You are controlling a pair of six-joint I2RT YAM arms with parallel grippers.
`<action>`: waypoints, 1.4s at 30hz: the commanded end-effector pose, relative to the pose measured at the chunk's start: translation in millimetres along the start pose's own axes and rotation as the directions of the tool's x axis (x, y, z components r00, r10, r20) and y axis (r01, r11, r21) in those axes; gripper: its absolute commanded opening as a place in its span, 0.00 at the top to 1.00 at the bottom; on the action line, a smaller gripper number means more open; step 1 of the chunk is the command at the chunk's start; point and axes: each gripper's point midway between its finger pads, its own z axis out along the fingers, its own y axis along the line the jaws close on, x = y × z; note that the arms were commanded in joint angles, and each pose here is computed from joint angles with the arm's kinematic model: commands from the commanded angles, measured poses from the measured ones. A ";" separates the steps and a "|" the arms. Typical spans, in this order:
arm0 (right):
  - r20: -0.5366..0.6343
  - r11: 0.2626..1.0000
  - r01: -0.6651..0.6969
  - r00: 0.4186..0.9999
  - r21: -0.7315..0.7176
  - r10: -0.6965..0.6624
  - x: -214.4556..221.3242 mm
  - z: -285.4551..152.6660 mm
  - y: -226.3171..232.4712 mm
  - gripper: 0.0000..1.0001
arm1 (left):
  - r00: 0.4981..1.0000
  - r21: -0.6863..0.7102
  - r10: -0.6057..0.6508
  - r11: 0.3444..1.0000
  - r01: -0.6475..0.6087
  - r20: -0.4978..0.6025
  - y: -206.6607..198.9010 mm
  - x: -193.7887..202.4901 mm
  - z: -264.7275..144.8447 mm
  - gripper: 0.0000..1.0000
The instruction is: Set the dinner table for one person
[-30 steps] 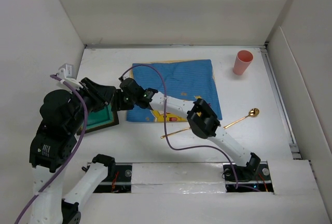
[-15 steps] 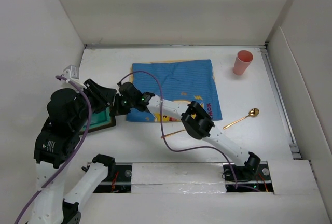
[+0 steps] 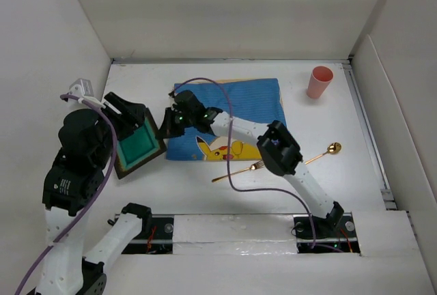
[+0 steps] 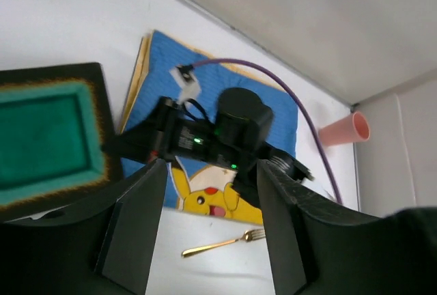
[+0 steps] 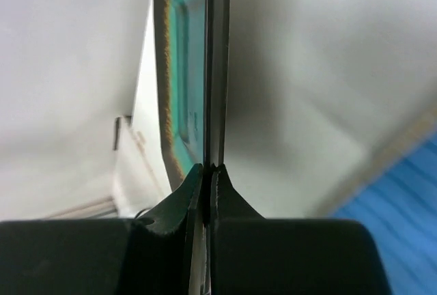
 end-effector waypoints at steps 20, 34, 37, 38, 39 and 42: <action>0.336 0.985 -0.044 0.937 -0.167 0.099 -110.6 -323.9 -61.1 1.00 | 1.000 0.081 0.021 0.996 -0.022 0.018 -37.8 1.4 119.6 0.36; 0.313 0.988 -0.123 0.938 -0.094 0.146 -87.6 -307.9 -129.9 1.00 | 0.998 0.052 0.044 0.998 -0.042 -0.035 -23.7 25.7 137.3 0.37; 0.319 0.989 -0.129 0.936 -0.071 0.145 -87.0 -304.6 -139.2 1.00 | 0.998 0.043 0.049 0.998 -0.047 -0.041 -20.3 29.2 138.7 0.37; 0.322 0.989 -0.130 0.935 -0.068 0.145 -88.1 -303.7 -141.1 1.00 | 0.998 0.038 0.050 0.998 -0.048 -0.049 -18.6 31.9 140.6 0.37; 0.324 0.989 -0.131 0.935 -0.065 0.145 -88.6 -302.9 -142.6 1.00 | 0.998 0.038 0.048 0.998 -0.047 -0.049 -18.3 32.5 141.1 0.37; 0.332 0.988 -0.148 0.931 -0.045 0.154 -90.8 -297.5 -154.4 1.00 | 0.997 0.036 0.051 0.998 -0.049 -0.059 -17.4 35.9 144.8 0.38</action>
